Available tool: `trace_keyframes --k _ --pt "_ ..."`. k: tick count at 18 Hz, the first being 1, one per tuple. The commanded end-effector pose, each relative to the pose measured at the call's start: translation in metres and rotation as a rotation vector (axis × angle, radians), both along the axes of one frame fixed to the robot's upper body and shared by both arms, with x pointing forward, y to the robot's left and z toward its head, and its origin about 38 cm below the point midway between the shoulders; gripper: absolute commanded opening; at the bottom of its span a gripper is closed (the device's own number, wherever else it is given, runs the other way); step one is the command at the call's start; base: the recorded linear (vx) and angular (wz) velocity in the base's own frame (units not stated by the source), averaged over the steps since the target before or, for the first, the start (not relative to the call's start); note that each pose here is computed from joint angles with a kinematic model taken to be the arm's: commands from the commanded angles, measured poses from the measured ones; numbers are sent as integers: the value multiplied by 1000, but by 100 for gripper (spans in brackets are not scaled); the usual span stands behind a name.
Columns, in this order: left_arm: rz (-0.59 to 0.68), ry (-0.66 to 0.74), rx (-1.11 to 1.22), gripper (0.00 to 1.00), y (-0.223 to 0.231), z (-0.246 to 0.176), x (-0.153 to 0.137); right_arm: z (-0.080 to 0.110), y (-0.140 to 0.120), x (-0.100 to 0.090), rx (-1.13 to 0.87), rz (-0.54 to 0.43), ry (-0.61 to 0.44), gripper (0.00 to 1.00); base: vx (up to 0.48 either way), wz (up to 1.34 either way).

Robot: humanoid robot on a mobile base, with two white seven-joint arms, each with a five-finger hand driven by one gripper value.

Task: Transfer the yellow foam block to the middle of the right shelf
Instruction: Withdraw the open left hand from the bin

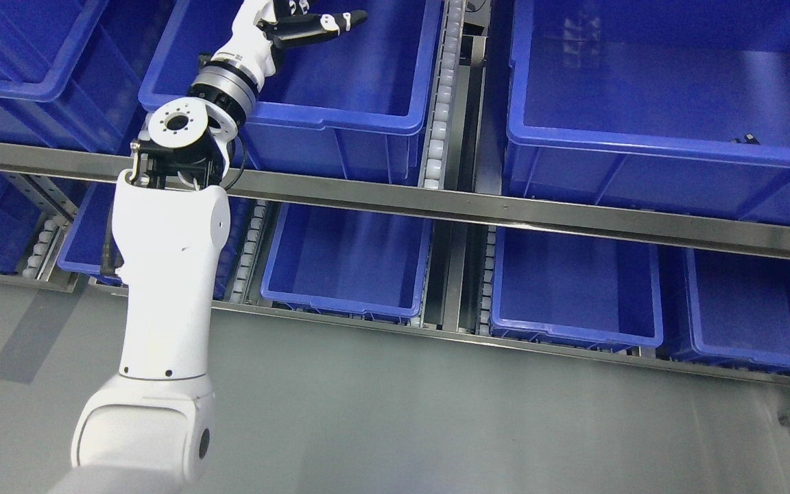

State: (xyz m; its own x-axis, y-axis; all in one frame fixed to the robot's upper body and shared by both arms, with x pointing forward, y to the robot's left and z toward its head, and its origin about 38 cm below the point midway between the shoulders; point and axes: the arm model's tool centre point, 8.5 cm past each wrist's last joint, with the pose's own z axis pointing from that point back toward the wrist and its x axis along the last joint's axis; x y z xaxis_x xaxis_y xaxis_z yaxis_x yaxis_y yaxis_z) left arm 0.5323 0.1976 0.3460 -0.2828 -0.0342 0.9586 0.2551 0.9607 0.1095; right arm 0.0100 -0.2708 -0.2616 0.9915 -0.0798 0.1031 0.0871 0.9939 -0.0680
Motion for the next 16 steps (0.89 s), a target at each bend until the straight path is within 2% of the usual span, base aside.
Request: trace_keyframes --k 1,4,16 --pt "-11 -178 18 100 0 34 -55 1 -12 7 -20 2 -20 100 0 0" --pt "-6 -107 19 100 3 3 -58 1 -12 7 -20 2 -20 100 0 0" --pt "23 -80 1 100 15 -11 -59 1 -12 8 -20 2 -21 100 0 0"
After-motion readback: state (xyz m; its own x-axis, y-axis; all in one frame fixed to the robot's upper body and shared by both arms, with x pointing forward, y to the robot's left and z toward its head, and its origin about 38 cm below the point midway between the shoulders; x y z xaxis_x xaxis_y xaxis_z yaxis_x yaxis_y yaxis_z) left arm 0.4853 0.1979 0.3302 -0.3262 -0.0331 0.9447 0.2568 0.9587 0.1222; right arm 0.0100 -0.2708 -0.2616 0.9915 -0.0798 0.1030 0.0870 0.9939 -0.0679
